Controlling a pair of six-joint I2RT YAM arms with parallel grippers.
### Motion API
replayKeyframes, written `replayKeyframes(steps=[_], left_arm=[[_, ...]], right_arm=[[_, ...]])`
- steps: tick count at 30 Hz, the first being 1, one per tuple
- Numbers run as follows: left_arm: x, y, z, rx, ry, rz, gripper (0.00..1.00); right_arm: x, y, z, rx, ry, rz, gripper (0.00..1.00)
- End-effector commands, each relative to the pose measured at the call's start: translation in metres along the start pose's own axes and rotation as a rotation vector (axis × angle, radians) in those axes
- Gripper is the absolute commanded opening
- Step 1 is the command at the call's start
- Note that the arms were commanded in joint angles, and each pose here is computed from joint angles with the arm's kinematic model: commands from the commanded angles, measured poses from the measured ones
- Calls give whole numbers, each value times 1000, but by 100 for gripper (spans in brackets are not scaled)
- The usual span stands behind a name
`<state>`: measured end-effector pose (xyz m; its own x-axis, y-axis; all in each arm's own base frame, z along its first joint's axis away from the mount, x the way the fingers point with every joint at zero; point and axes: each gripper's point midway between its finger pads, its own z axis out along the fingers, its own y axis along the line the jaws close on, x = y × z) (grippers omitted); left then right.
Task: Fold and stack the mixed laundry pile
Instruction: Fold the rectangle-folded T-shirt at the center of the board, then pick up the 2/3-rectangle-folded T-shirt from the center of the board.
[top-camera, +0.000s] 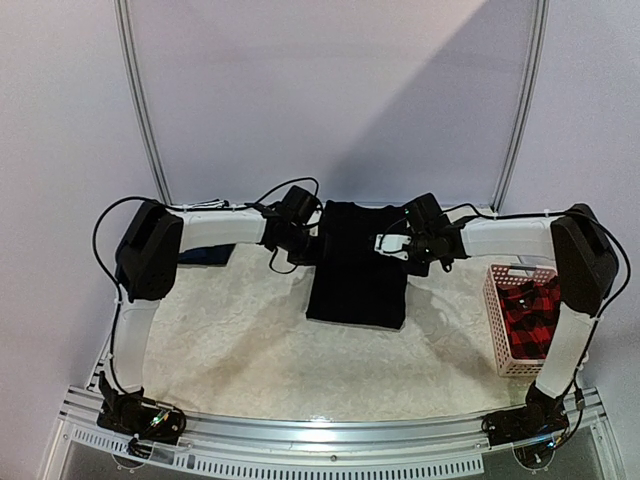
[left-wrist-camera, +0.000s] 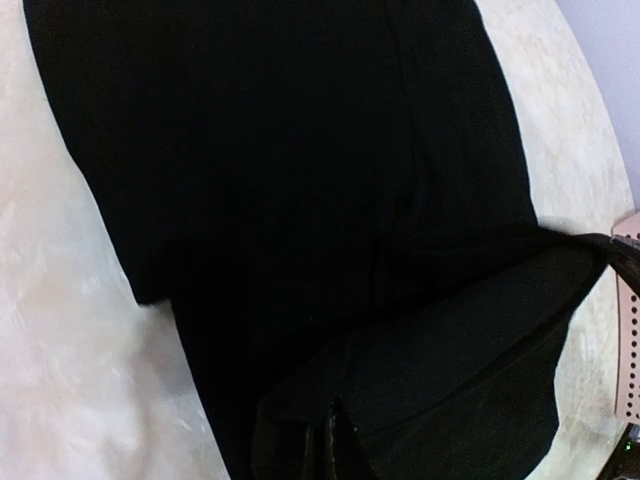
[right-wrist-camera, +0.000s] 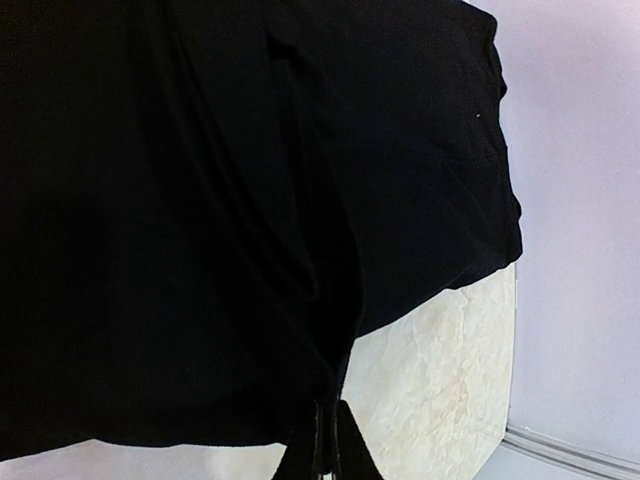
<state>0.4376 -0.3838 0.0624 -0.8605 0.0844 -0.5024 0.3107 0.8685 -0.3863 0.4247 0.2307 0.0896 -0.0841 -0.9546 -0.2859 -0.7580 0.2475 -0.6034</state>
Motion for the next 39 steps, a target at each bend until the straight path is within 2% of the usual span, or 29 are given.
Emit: replayKeyframes(steps=[1, 3, 5, 7, 9, 11, 14, 18, 19, 22, 26, 30, 39], left_arm=[[-13, 22, 7, -44, -9, -23, 3], [-18, 23, 2, -59, -37, -31, 11], [-23, 22, -7, -64, -65, -25, 24], [-30, 13, -22, -46, -103, 38, 32], [-35, 0, -46, -40, -153, 147, 37], [-29, -14, -68, -43, -176, 295, 39], [-6, -27, -94, -74, -160, 572, 40], [54, -40, -114, -35, -82, 975, 38], [71, -41, -118, -27, -50, 1116, 37], [110, -30, -116, -28, 55, 1332, 37], [127, -28, -107, 24, 73, 1409, 37], [137, -23, -84, 41, 181, 1434, 37], [145, -15, -43, 37, 253, 1476, 36]], right_arm=[[8, -16, 25, 48, 45, 29, 9], [5, -19, 26, 42, 42, 63, 19], [0, -26, 17, 55, 27, 104, 30], [-3, -37, -4, 73, 6, 148, 38], [-5, -37, -26, 49, -16, 182, 42], [-10, -27, -55, -20, -83, 215, 43], [-22, 12, -102, -222, -225, 230, 46], [-26, 64, -141, -441, -352, 201, 46], [-24, 73, -143, -465, -356, 187, 46], [-17, 92, -136, -505, -320, 138, 45], [-15, 117, -115, -551, -275, 105, 44], [-15, 128, -92, -570, -232, 117, 43], [-12, 137, -86, -610, -207, 141, 43]])
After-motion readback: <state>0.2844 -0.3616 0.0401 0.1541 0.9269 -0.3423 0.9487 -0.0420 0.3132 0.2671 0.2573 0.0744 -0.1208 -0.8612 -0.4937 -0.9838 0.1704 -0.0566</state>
